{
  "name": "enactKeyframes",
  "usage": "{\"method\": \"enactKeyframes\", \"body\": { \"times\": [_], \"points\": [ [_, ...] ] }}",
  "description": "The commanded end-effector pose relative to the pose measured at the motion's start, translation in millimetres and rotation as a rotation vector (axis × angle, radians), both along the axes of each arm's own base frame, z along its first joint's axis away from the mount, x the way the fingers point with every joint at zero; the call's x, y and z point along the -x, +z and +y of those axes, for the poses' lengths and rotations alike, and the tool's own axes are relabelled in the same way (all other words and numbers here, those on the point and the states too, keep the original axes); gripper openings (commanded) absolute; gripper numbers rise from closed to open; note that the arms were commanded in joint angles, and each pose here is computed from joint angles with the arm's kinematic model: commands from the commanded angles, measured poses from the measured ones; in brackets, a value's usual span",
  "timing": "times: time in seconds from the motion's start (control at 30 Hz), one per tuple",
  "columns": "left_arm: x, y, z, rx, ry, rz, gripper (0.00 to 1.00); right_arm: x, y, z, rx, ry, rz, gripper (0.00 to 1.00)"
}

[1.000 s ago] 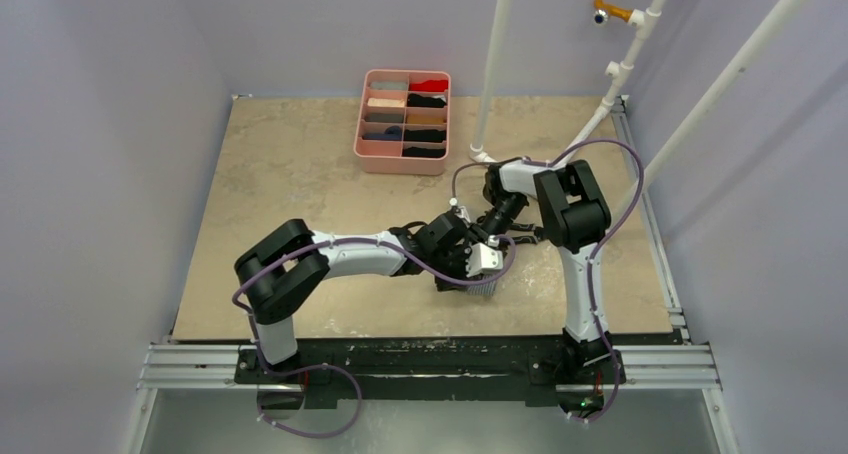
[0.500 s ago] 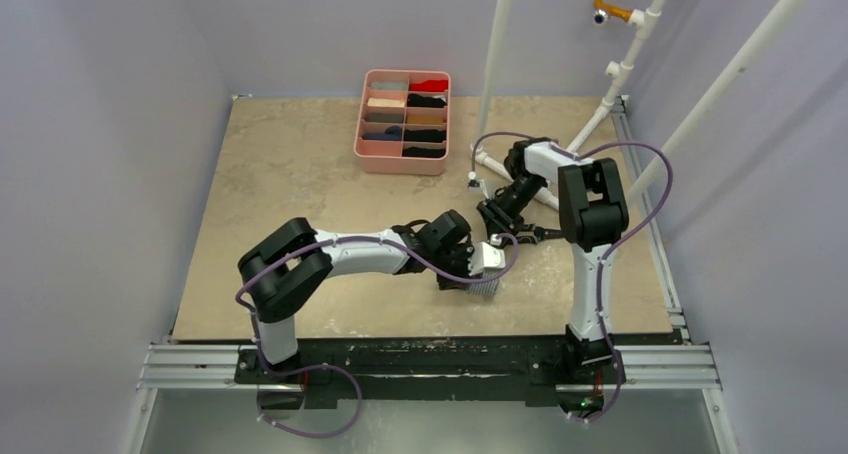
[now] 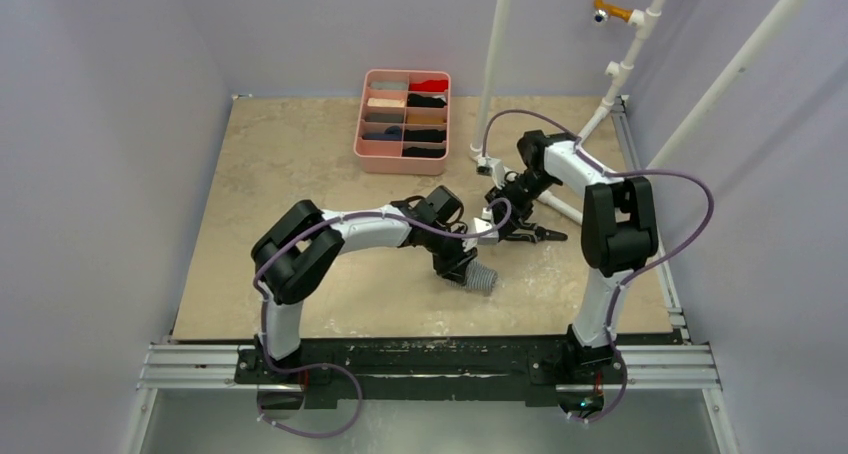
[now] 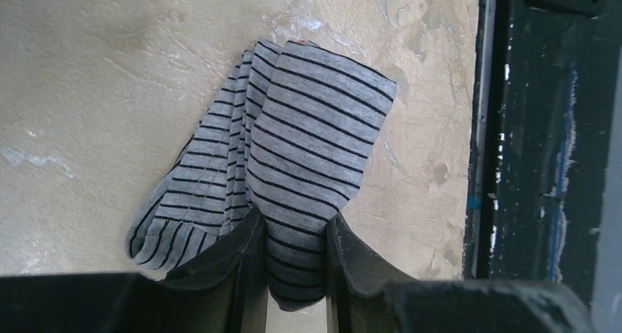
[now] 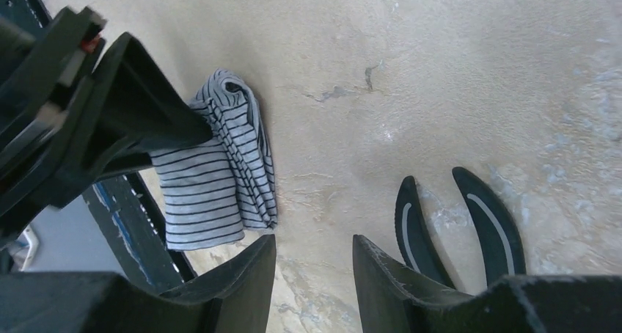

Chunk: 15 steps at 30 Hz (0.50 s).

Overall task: Roll the underwear
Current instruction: Roll the underwear to the center of the board.

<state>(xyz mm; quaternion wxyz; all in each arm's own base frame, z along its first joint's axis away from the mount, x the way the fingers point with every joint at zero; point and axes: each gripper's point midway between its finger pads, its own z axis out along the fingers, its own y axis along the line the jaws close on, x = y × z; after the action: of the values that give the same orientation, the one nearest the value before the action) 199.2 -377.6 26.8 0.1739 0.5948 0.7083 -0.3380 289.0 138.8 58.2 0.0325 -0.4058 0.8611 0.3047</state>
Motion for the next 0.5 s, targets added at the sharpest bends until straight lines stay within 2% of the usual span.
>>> {"method": "enactKeyframes", "body": {
  "times": [0.0, 0.23, 0.47],
  "points": [
    [22.1, -43.7, 52.7, -0.227, 0.083, 0.262, 0.00, -14.9, 20.4, 2.2, -0.042, -0.049, -0.126, 0.43],
    [6.6, -46.6, 56.4, -0.231, 0.154, 0.402, 0.00, -28.8, 41.1, -0.8, -0.058, -0.136, -0.261, 0.44],
    [-7.6, -50.0, 58.7, -0.238, 0.220, 0.568, 0.00, -24.2, 45.0, -6.0, -0.048, -0.156, -0.348, 0.43]
  ]
}}
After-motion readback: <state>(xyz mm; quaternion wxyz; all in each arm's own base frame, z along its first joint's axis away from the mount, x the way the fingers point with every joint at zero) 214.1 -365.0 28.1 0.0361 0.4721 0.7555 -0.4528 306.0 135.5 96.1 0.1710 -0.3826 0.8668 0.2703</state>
